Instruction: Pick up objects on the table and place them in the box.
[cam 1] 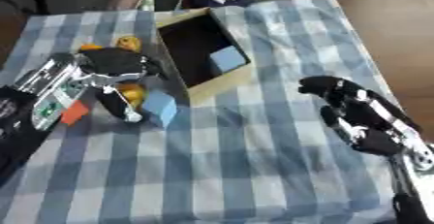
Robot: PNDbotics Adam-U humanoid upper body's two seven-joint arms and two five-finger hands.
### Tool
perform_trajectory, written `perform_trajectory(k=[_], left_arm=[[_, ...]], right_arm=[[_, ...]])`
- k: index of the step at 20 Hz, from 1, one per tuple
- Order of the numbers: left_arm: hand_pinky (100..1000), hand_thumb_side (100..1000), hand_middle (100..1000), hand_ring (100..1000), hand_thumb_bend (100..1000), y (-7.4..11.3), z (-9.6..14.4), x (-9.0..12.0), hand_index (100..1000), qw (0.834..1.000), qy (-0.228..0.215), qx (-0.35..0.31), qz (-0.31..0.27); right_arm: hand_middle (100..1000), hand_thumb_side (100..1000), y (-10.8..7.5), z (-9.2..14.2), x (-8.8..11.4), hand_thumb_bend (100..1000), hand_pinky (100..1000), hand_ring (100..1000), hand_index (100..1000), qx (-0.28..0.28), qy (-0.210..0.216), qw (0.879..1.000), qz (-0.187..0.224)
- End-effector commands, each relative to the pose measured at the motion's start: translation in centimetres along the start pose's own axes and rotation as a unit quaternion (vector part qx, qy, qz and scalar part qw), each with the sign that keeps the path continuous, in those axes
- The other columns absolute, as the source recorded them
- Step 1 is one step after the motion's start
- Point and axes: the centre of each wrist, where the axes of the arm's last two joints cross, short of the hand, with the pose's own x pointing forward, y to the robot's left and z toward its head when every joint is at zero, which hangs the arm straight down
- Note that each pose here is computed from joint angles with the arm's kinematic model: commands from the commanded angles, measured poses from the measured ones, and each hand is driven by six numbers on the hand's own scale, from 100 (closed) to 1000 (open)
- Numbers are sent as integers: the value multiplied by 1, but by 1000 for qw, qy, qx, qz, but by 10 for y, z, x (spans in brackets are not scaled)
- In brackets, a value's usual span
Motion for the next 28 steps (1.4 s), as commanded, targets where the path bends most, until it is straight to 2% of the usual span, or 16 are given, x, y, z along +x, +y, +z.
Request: perform_trajectory(k=[1,5,7,9,12,21,24,28], left_arm=[[819,406,810,790,466,6,0,-3,904,1000,-2,-4,-11],[784,346,749,732,438,2,-3,-2,864,999,-11,-28,-10],[765,268,693,686,407,2,-3,-2,823,999,-12,-32,-9],[734,201,609,617,374,5,0,-2,761,1000,-11,-25,-8],[723,167,564,593,348,15,8,-1,723,1000,-13,0,-8],[731,172,564,602,365,76,58,11,723,996,-19,72,-53],[735,170,573,615,363,88,61,9,732,994,-2,93,-48],[743,171,587,633,380,92,49,3,743,994,13,104,-42]], right_arm=[[860,419,-2,-3,4,100,1000,877,890,3,-10,1000,4],[860,419,-2,-3,4,100,1000,877,890,3,-9,1000,3],[860,419,-2,-3,4,100,1000,877,890,3,-9,1000,3],[860,419,-2,-3,4,100,1000,877,890,3,-9,1000,3],[860,419,-2,-2,4,100,1000,877,890,2,-8,1000,3],[860,418,-2,-1,4,100,1000,878,890,2,-6,1000,4],[860,418,-2,-2,4,100,1000,878,890,3,-7,1000,3],[860,417,-1,-4,4,100,1000,878,890,6,-9,1000,1]])
